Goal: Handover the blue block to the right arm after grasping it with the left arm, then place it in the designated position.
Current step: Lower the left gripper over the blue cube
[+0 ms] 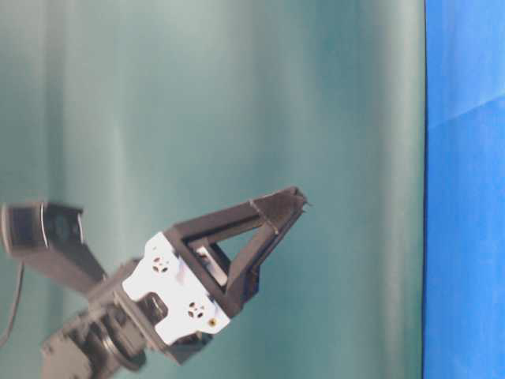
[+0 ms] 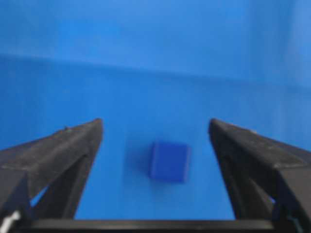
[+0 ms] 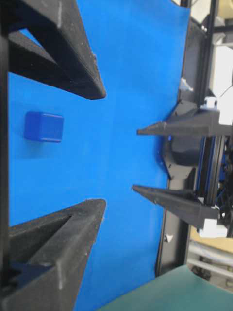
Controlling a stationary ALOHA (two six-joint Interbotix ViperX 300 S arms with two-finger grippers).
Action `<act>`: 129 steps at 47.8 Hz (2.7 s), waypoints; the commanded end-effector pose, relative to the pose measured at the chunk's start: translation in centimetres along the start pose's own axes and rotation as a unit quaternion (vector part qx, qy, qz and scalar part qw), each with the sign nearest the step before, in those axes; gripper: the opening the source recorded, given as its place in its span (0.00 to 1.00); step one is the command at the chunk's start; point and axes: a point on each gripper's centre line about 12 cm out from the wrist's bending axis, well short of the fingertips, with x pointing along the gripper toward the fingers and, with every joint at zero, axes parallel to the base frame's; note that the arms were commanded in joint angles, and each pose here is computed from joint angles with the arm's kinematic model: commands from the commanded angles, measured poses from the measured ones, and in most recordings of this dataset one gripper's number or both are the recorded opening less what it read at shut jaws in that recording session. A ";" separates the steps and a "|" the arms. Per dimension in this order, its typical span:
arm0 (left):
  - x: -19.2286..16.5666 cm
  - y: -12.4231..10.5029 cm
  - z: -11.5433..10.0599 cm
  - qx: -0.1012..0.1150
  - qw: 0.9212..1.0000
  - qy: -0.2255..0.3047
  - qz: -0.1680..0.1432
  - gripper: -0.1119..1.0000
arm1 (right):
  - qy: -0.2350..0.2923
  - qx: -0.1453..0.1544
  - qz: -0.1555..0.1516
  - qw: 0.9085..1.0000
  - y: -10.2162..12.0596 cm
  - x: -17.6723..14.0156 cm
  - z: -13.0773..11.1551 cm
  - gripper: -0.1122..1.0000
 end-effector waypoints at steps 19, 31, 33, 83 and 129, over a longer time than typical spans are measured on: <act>0.0 -0.7 2.6 0.016 0.998 0.060 0.001 0.91 | -0.017 -0.001 0.000 1.000 0.0 0.2 1.2 0.97; 0.0 -0.8 2.5 0.016 0.998 0.060 0.001 0.91 | -0.016 -0.001 0.000 1.000 0.0 0.3 1.1 0.97; 0.0 -0.8 2.5 0.016 0.998 0.061 0.001 0.91 | -0.016 -0.001 0.000 1.000 0.0 0.3 1.1 0.97; 0.1 -0.8 2.3 0.011 0.998 0.063 0.001 0.91 | -0.016 -0.002 0.000 1.000 0.0 0.3 1.1 0.97; 9.9 -1.6 -7.7 0.008 0.998 0.061 -0.011 0.91 | 0.000 -0.001 -0.001 1.000 0.0 0.8 0.3 0.97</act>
